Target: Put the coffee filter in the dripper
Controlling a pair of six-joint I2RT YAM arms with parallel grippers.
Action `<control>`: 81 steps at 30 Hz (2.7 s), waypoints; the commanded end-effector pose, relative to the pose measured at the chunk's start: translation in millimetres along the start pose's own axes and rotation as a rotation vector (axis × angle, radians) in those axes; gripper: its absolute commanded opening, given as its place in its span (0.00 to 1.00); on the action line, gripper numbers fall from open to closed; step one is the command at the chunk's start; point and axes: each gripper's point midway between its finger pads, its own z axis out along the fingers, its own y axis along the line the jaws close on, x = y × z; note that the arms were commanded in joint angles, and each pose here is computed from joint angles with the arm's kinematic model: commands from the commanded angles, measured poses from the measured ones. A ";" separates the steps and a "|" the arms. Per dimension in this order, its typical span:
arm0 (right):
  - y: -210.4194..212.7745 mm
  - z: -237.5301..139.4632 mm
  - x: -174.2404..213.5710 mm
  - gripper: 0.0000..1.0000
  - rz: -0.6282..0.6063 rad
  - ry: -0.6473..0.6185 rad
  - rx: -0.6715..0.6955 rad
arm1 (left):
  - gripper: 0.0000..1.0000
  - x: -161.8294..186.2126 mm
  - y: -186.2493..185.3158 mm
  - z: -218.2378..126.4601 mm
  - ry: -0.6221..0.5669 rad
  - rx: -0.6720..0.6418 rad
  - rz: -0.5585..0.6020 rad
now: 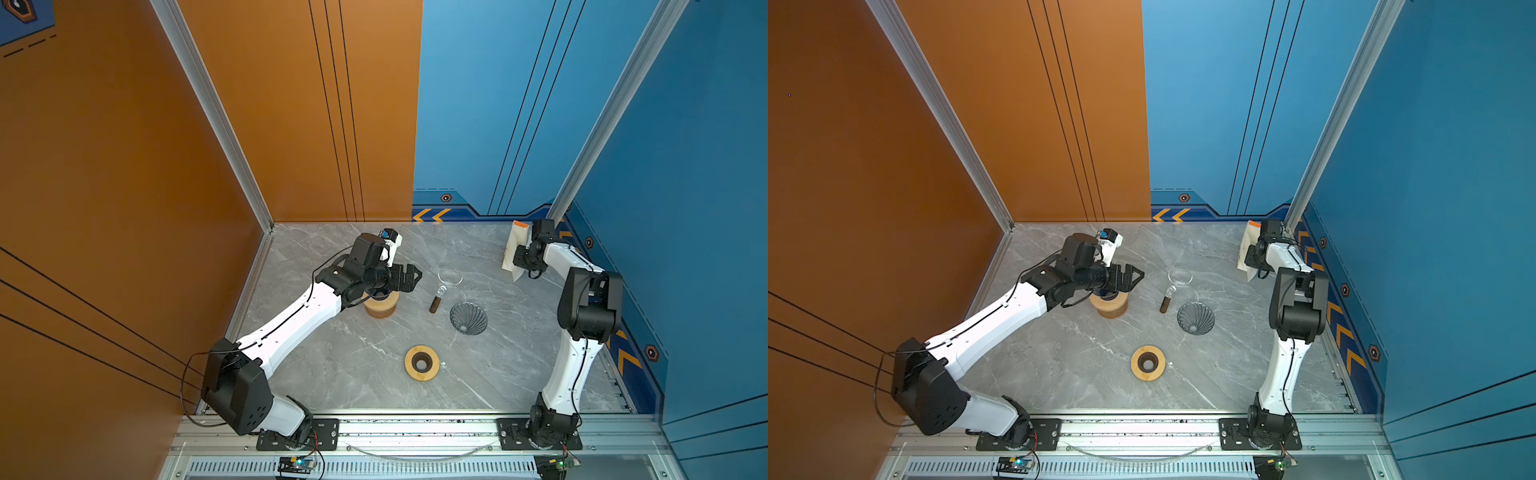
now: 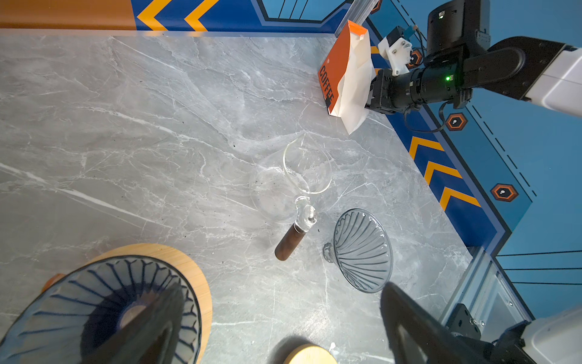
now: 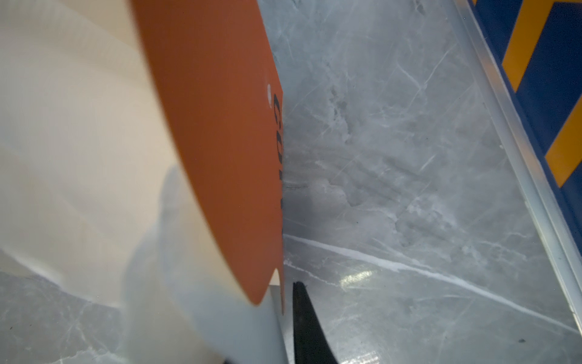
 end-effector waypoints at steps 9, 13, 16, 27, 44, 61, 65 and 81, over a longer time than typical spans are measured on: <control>0.0 -26.2 -15.2 0.00 0.014 -0.067 -0.009 | 0.98 -3.1 -4.6 1.4 0.004 -0.004 0.015; 0.8 -36.3 -15.6 0.00 0.012 -0.080 -0.009 | 0.98 -3.7 -4.8 -0.2 0.000 -0.003 0.017; 1.4 -47.0 -16.3 0.00 0.015 -0.093 -0.014 | 0.98 -4.7 -5.6 -2.3 -0.005 -0.003 0.018; 12.4 -93.8 -4.3 0.00 -0.011 -0.115 -0.042 | 0.98 -10.9 -10.5 -14.5 -0.036 0.006 0.027; 92.6 -214.2 41.9 0.00 -0.209 -0.079 -0.329 | 0.98 -16.8 -18.3 -31.9 -0.071 0.030 0.038; 210.4 -306.2 95.9 0.00 -0.378 0.015 -0.643 | 0.98 -8.8 -7.0 -83.9 -0.098 -0.050 0.009; 238.6 -314.5 109.9 0.00 -0.421 0.037 -0.678 | 0.98 -2.9 -0.3 -94.3 -0.095 -0.082 -0.013; 337.8 -315.9 157.3 0.00 -0.487 0.078 -0.662 | 0.91 21.0 37.3 -119.5 -0.067 -0.180 -0.146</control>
